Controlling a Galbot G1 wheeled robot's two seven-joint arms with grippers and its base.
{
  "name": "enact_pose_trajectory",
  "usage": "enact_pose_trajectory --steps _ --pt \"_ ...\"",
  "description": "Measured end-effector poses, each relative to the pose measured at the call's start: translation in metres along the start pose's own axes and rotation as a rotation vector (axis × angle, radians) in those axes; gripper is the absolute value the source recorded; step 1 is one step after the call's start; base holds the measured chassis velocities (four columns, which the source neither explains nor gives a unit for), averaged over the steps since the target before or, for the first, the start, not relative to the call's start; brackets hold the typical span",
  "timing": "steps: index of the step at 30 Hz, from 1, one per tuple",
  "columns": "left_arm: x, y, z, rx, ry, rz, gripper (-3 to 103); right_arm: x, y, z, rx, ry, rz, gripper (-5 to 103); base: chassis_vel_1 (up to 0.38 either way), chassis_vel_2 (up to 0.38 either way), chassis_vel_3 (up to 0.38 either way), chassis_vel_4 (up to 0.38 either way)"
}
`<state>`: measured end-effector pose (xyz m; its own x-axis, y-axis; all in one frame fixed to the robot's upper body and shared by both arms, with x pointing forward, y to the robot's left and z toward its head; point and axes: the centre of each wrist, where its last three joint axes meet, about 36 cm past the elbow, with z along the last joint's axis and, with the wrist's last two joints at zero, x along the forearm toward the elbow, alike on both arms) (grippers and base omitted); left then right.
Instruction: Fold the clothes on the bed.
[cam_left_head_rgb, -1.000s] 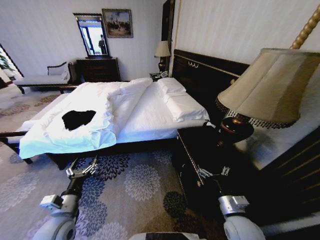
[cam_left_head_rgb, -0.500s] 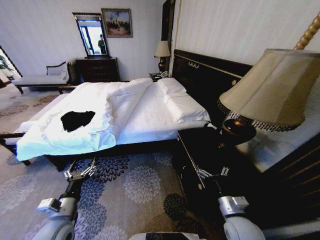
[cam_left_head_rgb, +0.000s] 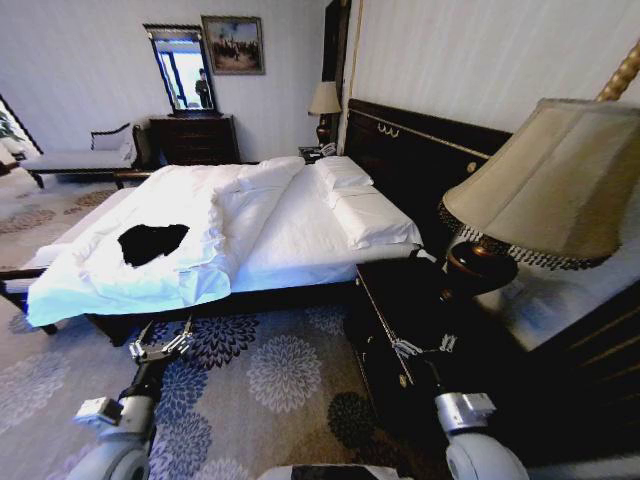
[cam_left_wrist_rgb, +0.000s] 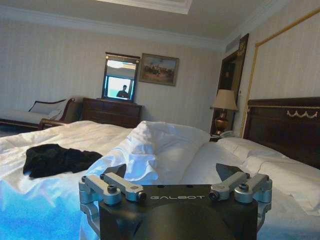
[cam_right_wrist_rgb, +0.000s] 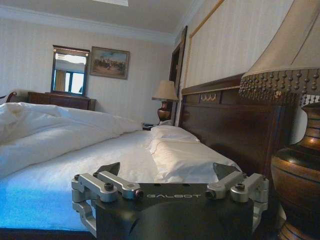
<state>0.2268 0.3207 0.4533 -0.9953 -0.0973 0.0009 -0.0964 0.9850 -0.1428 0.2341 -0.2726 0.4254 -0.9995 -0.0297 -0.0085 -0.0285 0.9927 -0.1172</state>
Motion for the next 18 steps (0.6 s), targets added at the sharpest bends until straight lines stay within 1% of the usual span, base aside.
enact_pose_trajectory --steps 4,8,11,13,18 --pt "0.0 -0.002 0.002 -0.003 0.006 0.001 100 -0.001 0.0 0.002 -0.002 0.0 0.002 100 -0.009 0.01 0.013 -0.008" --pt "0.0 -0.006 0.001 -0.032 0.013 0.015 100 -0.003 0.003 0.011 -0.021 0.004 0.012 100 -0.008 0.01 0.015 -0.011" --pt "-0.001 -0.008 -0.001 -0.04 0.008 0.019 100 -0.004 0.005 0.014 -0.035 0.007 0.015 100 -0.015 0.026 0.039 -0.024" --pt "0.0 -0.009 -0.001 -0.037 0.007 0.013 100 -0.007 0.006 0.012 -0.051 0.005 0.012 100 -0.021 0.012 0.015 -0.029" --pt "0.005 -0.007 0.001 -0.037 0.017 -0.009 100 -0.011 0.001 0.006 -0.044 -0.009 0.014 100 -0.017 0.012 0.015 -0.023"
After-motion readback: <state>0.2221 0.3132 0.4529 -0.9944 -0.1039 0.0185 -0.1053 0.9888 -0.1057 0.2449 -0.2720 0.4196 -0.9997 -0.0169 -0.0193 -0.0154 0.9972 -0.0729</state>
